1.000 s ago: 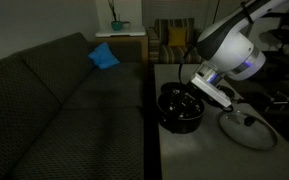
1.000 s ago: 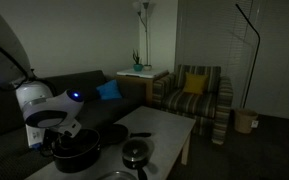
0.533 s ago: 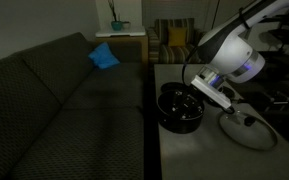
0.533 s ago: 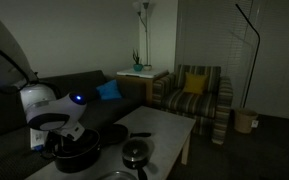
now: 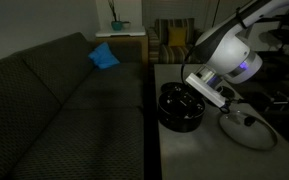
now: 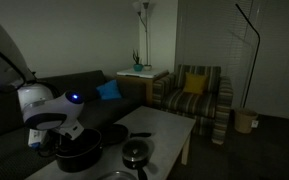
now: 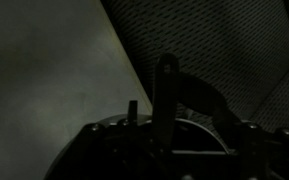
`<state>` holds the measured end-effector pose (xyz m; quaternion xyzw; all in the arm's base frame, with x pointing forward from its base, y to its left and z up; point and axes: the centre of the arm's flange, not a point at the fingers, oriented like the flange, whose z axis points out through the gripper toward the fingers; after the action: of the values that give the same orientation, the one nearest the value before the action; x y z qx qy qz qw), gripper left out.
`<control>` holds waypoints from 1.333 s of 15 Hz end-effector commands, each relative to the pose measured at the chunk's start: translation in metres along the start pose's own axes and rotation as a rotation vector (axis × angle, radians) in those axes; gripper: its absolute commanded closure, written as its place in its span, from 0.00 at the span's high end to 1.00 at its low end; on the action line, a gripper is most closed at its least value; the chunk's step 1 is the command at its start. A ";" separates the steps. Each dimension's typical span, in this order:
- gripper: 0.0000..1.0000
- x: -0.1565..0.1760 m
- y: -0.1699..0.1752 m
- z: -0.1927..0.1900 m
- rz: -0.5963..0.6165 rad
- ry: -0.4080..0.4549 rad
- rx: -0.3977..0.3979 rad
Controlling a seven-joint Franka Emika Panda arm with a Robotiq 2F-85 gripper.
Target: Move the dishing spoon from the pot to the table, to the pot, then to the table
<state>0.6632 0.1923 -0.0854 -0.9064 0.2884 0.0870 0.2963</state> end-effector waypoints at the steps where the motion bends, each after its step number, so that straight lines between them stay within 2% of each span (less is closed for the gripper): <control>1: 1.00 -0.013 0.002 -0.012 0.034 0.086 -0.024; 7: 1.00 -0.042 -0.006 -0.024 0.047 0.173 -0.111; 18: 1.00 -0.090 -0.024 -0.032 0.021 0.223 -0.310; 19: 1.00 -0.073 -0.023 -0.017 0.031 0.212 -0.247; 20: 1.00 -0.076 -0.024 -0.018 0.026 0.222 -0.265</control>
<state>0.6141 0.2331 -0.0341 -0.9378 0.3169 0.0273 0.1389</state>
